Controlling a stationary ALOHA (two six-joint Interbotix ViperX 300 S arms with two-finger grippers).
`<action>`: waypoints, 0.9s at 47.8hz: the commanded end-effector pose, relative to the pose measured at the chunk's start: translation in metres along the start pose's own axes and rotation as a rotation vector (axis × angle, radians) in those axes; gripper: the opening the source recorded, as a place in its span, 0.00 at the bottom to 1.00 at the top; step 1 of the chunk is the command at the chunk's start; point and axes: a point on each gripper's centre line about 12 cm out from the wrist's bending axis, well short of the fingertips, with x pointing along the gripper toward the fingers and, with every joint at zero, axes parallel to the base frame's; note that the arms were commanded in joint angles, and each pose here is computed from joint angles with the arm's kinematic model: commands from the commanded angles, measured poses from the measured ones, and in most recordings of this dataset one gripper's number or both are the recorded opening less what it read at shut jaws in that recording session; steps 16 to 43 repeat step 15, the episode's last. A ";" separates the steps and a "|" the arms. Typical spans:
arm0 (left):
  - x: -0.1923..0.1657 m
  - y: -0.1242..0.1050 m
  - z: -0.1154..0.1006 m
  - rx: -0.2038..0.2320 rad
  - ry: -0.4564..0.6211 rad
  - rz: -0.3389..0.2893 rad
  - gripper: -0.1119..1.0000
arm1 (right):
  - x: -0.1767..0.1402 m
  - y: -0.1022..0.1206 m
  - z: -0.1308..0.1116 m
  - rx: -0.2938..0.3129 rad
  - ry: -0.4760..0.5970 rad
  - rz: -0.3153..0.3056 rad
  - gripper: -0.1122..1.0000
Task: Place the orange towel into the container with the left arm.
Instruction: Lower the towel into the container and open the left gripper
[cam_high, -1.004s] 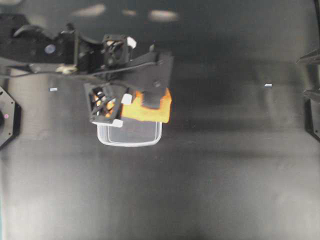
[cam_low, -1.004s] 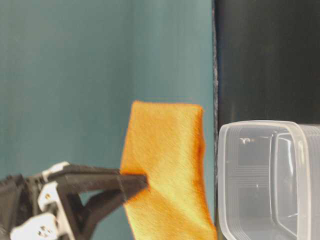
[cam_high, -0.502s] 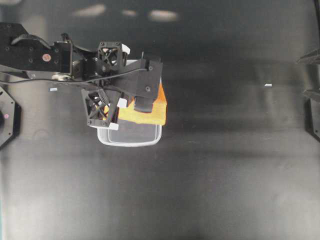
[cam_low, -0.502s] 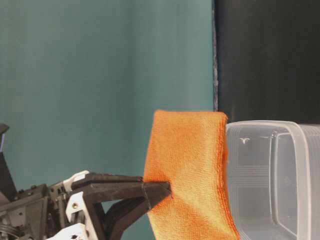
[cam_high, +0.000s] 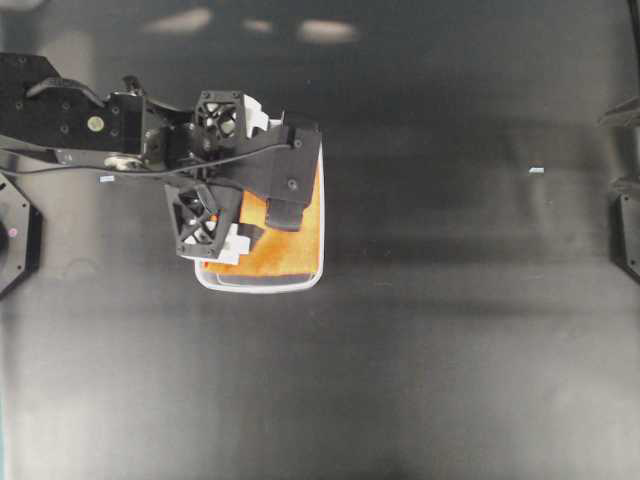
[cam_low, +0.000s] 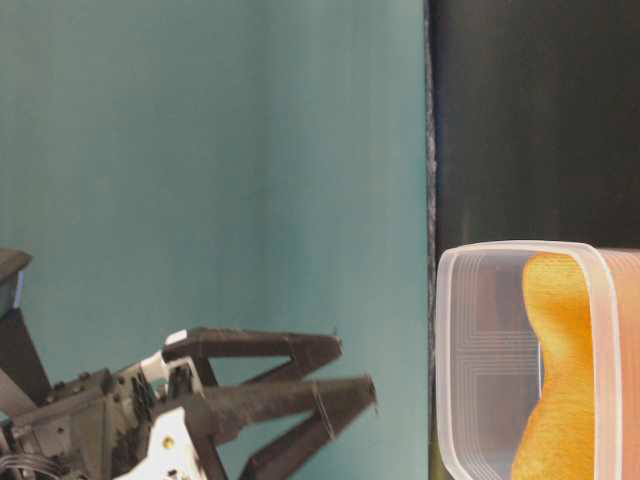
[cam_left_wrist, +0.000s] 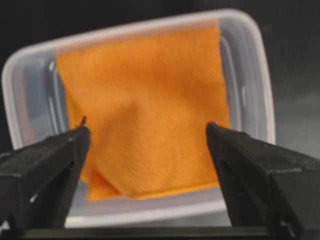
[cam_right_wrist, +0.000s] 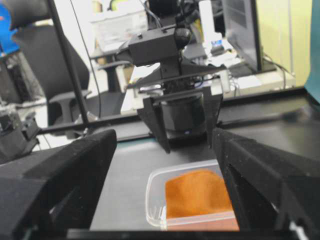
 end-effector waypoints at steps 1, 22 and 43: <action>-0.023 0.003 0.012 -0.008 -0.096 0.020 0.88 | 0.001 0.001 0.008 0.001 -0.020 0.000 0.78; -0.109 0.006 0.010 -0.024 -0.362 0.068 0.88 | 0.000 0.000 0.011 0.003 -0.030 -0.006 0.78; -0.109 0.006 0.010 -0.024 -0.362 0.068 0.88 | 0.000 0.000 0.011 0.003 -0.030 -0.006 0.78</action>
